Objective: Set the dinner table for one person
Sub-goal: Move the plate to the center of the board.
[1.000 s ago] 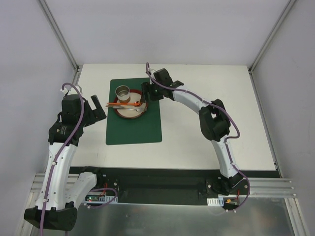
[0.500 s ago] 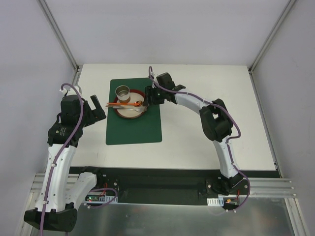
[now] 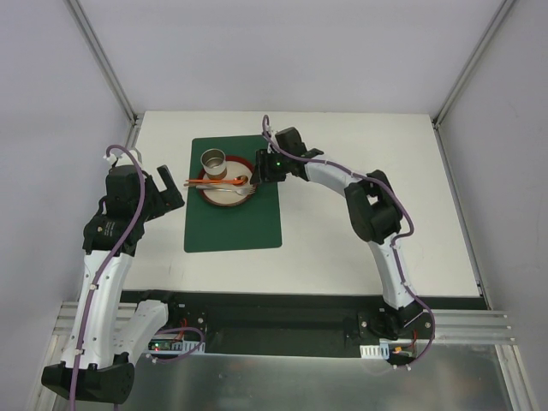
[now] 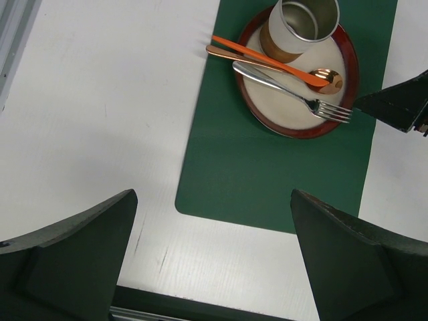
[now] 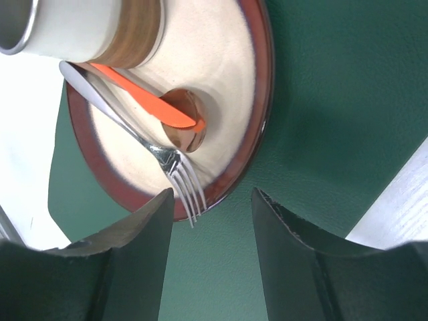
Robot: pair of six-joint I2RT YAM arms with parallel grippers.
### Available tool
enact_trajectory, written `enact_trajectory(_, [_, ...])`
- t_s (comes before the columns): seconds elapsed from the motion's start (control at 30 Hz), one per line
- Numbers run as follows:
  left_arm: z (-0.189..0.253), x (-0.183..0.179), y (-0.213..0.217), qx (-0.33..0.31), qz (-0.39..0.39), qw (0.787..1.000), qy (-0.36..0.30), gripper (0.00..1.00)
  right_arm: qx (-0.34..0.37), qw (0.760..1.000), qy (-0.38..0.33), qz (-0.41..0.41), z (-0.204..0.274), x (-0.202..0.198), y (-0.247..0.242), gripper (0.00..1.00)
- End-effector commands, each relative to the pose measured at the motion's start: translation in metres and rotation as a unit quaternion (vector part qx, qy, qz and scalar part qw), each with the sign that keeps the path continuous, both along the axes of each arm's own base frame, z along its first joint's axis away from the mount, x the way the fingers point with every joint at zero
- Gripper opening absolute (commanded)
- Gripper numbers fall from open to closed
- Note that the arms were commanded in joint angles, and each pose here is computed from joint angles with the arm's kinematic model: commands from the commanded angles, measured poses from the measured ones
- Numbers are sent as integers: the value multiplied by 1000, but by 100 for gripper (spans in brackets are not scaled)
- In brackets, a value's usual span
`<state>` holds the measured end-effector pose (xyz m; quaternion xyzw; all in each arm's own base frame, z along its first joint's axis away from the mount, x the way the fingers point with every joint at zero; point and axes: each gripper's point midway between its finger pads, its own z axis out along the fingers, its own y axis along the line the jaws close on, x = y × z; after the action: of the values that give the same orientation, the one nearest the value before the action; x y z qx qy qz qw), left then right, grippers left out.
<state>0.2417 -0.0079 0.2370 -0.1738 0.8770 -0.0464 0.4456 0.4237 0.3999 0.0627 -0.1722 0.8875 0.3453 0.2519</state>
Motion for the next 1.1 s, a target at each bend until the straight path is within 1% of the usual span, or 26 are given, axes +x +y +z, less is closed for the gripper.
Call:
enact_trajectory(0.0, [10, 3, 5, 7, 9, 1000, -15, 99, 41, 999, -1, 1, 10, 10, 10, 53])
enact_trajectory(0.13, [10, 4, 5, 9, 10, 1000, -12, 99, 49, 999, 6, -1, 5, 14, 12, 50])
enact_trajectory(0.17, [9, 5, 5, 9, 10, 1000, -11, 99, 50, 999, 8, -2, 2, 16, 13, 47])
enact_trajectory(0.27, [9, 6, 5, 9, 10, 1000, -10, 99, 52, 999, 13, -2, -1, 17, 13, 44])
enact_trajectory(0.5, [6, 7, 6, 11, 13, 1000, -4, 99, 57, 998, 25, -2, -8, 20, 15, 42])
enact_trajectory(0.53, [6, 7, 7, 12, 14, 1000, -3, 99, 59, 998, 26, -3, -8, 22, 14, 40])
enact_trajectory(0.63, [3, 8, 8, 14, 16, 1000, 1, 99, 65, 997, 30, -1, -9, 24, 17, 30])
enact_trajectory(0.67, [3, 8, 8, 14, 16, 1000, 3, 99, 66, 997, 34, -3, -9, 24, 17, 20])
enact_trajectory(0.7, [3, 8, 8, 14, 16, 1000, 2, 99, 66, 997, 36, -4, -10, 25, 18, 14])
enact_trajectory(0.73, [3, 8, 8, 14, 16, 1000, 2, 99, 67, 997, 37, -5, -9, 26, 18, 1])
enact_trajectory(0.93, [7, 8, 9, 16, 18, 1000, -4, 99, 57, 997, 37, -21, -11, 27, 9, 1])
enact_trajectory(1.07, [6, 8, 6, 9, 13, 1000, -3, 99, 38, 998, 30, -37, -12, 26, -9, 1])
